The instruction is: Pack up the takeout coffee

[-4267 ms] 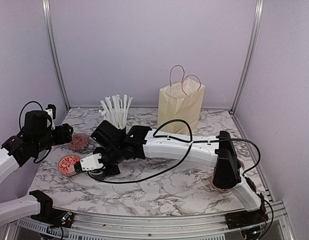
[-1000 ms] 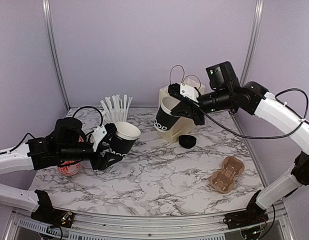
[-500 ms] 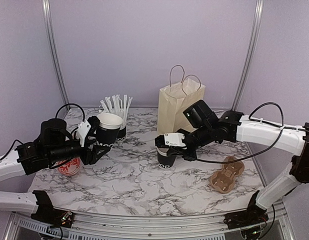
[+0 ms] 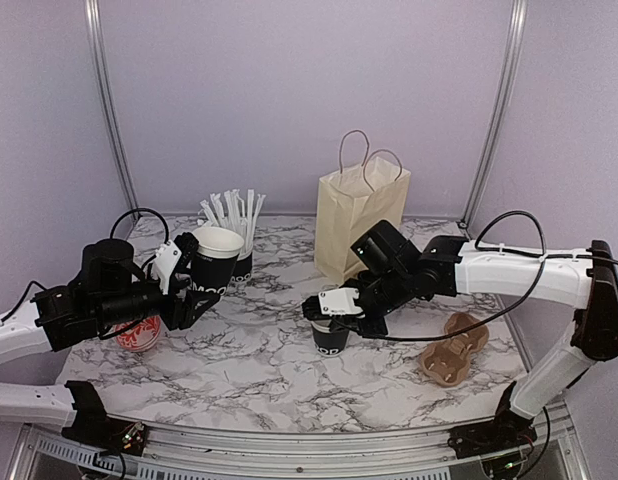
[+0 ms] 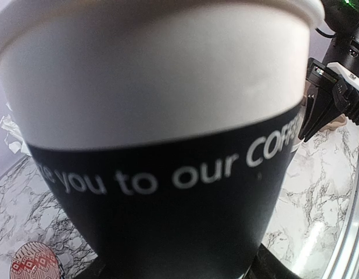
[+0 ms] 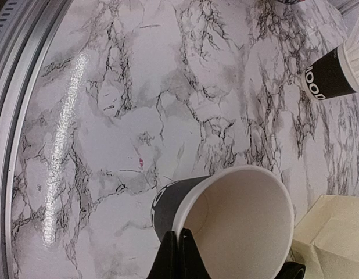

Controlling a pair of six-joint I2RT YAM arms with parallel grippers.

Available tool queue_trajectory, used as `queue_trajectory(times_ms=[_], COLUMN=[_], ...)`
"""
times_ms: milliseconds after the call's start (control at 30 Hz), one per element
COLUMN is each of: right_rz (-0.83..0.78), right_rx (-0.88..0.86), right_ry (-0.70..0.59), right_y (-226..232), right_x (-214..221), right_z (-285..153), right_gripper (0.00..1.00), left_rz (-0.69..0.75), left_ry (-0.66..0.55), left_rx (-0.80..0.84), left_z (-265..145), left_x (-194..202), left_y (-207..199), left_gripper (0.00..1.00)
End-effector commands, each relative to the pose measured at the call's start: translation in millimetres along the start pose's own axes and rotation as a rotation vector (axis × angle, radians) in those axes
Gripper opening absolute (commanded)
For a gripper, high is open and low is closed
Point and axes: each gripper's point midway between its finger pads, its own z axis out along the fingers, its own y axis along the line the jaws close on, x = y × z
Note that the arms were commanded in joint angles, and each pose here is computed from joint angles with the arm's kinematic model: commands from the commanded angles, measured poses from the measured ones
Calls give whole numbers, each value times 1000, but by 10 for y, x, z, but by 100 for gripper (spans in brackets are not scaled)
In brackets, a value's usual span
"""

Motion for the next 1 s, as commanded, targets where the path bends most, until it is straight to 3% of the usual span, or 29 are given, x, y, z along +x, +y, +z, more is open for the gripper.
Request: queue_trajectory(times_ms=[0, 167, 433, 733, 967], right_rz=[-13, -11, -26, -51, -40], right_rx=[-15, -22, -51, -19, -86], right_ry=[-22, -27, -50, -267, -385], right_y=[45, 53, 84, -198, -405], right_x=[-48, -64, -176, -992, -1489], right_z=[29, 9, -124, -792, -854], right_gripper=[1, 4, 24, 27, 44], left_rz=[-4, -6, -7, -19, -40], left_ry=[-22, -11, -2, 49, 85], left_rx=[-9, -2, 25, 130, 241], left_z=[18, 50, 74, 212, 279], left_x=[-27, -6, 20, 125, 173], left_y=[26, 14, -34, -215, -405], left_gripper=[64, 64, 64, 66, 66])
